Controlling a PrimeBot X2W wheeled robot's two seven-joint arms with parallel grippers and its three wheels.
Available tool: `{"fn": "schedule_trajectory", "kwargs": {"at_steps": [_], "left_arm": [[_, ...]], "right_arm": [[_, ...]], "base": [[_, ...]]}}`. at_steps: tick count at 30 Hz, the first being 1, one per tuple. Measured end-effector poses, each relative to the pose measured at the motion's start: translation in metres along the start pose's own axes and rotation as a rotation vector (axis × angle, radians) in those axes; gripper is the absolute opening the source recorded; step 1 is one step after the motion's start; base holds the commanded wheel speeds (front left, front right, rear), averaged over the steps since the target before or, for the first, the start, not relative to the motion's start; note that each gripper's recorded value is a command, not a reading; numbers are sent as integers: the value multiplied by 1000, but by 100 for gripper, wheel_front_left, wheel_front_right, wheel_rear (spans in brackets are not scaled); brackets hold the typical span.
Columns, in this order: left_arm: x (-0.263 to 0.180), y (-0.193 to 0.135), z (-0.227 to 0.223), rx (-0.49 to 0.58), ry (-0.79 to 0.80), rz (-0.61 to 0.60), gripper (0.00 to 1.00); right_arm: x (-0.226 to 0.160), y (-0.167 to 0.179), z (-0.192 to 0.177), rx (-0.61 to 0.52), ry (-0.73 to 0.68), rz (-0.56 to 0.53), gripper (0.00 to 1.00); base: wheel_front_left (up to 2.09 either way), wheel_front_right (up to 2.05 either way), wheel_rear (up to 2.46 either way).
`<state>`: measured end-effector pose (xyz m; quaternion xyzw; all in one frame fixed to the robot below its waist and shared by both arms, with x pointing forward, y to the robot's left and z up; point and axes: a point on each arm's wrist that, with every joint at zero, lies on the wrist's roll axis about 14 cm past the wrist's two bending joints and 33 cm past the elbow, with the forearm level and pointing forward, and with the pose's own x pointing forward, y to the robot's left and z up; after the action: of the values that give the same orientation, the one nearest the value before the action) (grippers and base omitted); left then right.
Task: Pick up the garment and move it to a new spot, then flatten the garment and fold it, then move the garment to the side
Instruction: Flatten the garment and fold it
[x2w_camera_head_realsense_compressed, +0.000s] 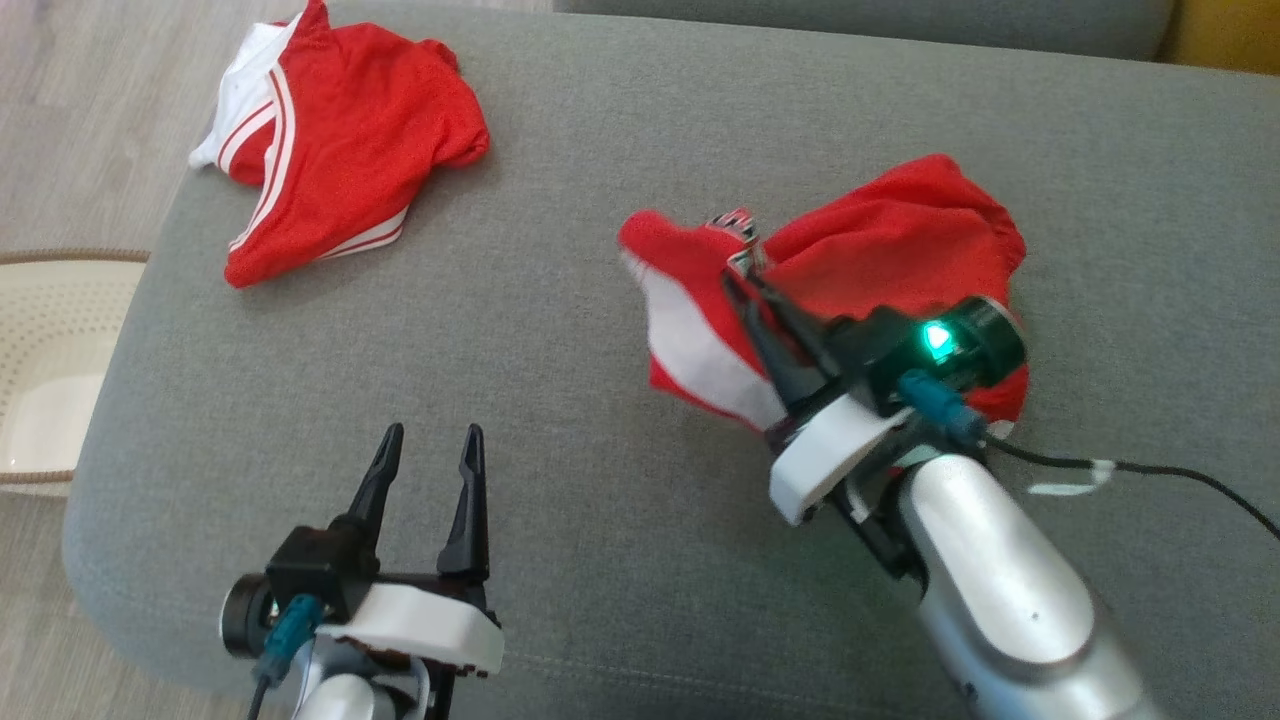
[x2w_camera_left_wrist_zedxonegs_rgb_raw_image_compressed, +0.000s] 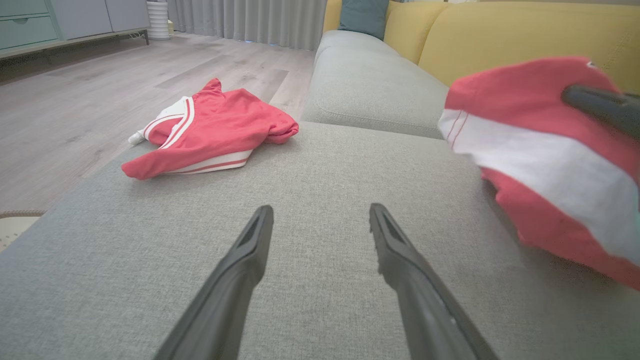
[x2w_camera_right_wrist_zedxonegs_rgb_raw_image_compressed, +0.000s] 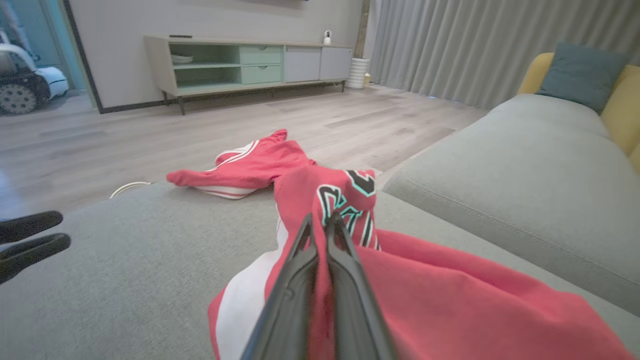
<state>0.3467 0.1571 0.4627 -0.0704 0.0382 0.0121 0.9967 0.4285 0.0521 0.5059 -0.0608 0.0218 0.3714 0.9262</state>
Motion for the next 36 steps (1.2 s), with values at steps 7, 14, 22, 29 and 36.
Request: {"fn": "schedule_trajectory", "kwargs": {"at_steps": [7, 14, 22, 29, 36], "left_arm": [[2, 6, 1, 5, 0, 20, 100], [6, 12, 4, 10, -9, 33, 100], [5, 15, 1, 12, 0, 42, 100], [7, 10, 1, 10, -1, 26, 100], [12, -4, 6, 13, -20, -21, 100]], "right_arm": [[3, 30, -48, -3, 163, 101, 0], [18, 18, -78, -27, 245, 111, 0], [26, 6, -89, -43, 264, 105, 83], [25, 3, -80, -10, 207, 94, 100], [15, -33, -49, 32, 74, -32, 100]], "base": [[0, 0, 0], [0, 0, 0], [0, 0, 0], [0, 0, 0], [0, 0, 0]]}}
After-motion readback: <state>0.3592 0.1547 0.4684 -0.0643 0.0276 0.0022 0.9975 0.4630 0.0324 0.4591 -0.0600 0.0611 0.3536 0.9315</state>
